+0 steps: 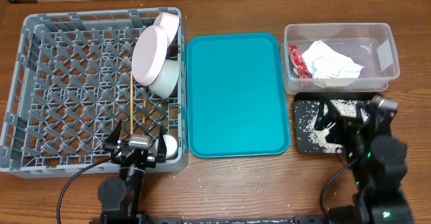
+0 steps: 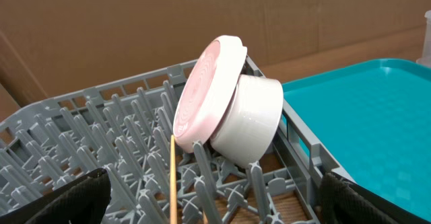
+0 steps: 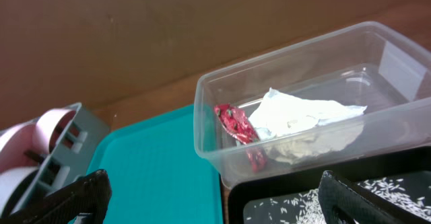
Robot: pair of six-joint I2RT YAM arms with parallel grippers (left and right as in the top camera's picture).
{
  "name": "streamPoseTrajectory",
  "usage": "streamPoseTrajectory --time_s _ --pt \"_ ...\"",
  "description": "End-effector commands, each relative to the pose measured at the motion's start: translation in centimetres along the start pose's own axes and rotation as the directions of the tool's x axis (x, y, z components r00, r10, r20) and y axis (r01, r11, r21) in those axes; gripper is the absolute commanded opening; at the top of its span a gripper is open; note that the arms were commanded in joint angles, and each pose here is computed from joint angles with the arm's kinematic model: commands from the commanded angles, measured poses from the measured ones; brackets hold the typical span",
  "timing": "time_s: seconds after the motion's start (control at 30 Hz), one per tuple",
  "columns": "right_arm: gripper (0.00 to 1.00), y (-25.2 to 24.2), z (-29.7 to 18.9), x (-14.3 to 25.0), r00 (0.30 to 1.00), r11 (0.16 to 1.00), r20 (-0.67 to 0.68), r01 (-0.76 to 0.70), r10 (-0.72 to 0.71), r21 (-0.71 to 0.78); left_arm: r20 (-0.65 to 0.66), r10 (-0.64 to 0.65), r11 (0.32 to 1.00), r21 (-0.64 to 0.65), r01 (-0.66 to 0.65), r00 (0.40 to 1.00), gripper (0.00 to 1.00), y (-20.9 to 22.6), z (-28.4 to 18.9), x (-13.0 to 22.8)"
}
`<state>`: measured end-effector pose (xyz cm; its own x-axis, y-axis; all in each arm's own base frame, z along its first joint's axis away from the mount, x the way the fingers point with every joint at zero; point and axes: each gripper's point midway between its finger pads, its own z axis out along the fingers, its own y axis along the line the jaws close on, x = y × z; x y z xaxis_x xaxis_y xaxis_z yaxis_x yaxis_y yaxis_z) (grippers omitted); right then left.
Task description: Sort waste into correct bins and load items into the dishwasher
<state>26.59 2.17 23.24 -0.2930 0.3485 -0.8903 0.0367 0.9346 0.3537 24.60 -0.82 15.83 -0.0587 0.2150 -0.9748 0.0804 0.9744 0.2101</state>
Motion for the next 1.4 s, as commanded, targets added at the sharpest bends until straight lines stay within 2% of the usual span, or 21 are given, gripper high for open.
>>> streamPoseTrajectory --time_s 0.0,0.2,0.33,0.87,1.37 --pt "1.00 0.3 -0.3 2.5 0.998 0.995 0.053 0.048 -0.044 -0.082 0.004 0.008 1.000 -0.010 -0.008 1.000 1.00 0.2 0.0 0.1" --pt "1.00 0.3 -0.4 5.5 0.995 0.988 0.095 0.048 -0.033 -0.150 0.004 0.008 1.000 -0.010 -0.008 1.000 1.00 0.2 0.0 0.1" --pt "1.00 0.4 -0.5 6.1 0.992 0.984 0.121 0.053 -0.032 -0.172 0.004 0.008 1.000 -0.010 -0.008 1.000 1.00 0.2 0.0 0.1" --pt "1.00 0.1 -0.5 6.5 0.972 0.979 0.236 0.060 -0.012 -0.197 0.003 0.008 1.000 -0.011 -0.008 1.000 1.00 0.2 0.0 0.1" --pt "1.00 -0.1 -0.3 7.0 0.976 0.980 0.217 0.064 -0.023 -0.186 -0.001 0.008 1.000 -0.009 -0.008 1.000 1.00 0.2 0.0 0.2"
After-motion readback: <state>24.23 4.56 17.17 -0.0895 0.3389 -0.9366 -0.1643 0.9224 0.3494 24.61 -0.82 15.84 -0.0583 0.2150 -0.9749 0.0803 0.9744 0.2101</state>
